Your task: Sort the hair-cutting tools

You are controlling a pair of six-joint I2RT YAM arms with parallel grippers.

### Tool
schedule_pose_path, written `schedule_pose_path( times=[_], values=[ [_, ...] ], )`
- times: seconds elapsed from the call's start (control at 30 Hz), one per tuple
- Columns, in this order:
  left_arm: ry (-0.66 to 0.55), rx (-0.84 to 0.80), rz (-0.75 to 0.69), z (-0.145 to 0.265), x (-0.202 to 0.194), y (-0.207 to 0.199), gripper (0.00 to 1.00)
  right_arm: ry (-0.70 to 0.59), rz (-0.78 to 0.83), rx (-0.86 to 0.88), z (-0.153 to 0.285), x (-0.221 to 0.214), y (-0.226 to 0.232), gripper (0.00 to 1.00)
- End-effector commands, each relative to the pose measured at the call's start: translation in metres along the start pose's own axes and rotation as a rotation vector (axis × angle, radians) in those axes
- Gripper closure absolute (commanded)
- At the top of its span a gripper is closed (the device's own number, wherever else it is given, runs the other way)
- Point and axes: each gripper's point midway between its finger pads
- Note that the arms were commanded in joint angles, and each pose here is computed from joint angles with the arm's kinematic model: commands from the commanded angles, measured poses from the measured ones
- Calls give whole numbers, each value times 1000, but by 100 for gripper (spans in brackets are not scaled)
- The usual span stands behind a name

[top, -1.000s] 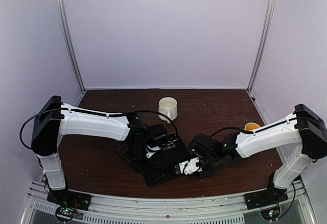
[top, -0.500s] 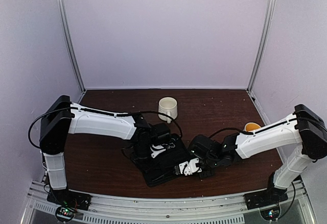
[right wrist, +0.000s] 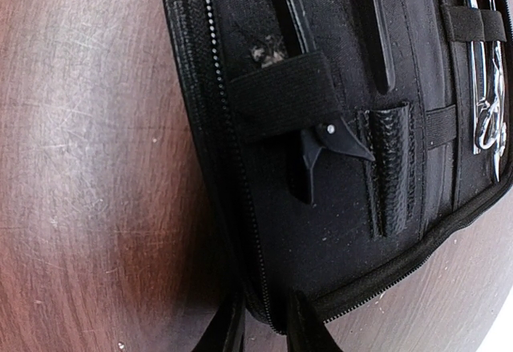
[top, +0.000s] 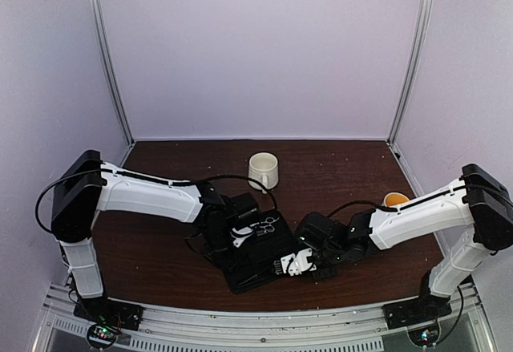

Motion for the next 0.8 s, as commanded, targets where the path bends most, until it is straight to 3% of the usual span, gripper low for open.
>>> schedule_pose_path(
  times=[0.0, 0.43, 0.77],
  values=[
    [-31, 11, 60, -9, 4, 5, 100, 116, 17, 131, -8, -32, 35, 81],
    [-31, 99, 14, 23, 16, 8, 100, 102, 11, 115, -6, -30, 33, 81],
    [-59, 106, 56, 33, 15, 8, 100, 99, 14, 112, -5, -29, 32, 81]
  ],
)
Point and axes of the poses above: each gripper's point midway between its finger pads, its own z axis back along the fingers, its own y axis along the line the jaws close on, x = y × z, and after that the axes turned 5 degrees about -z, right-handed
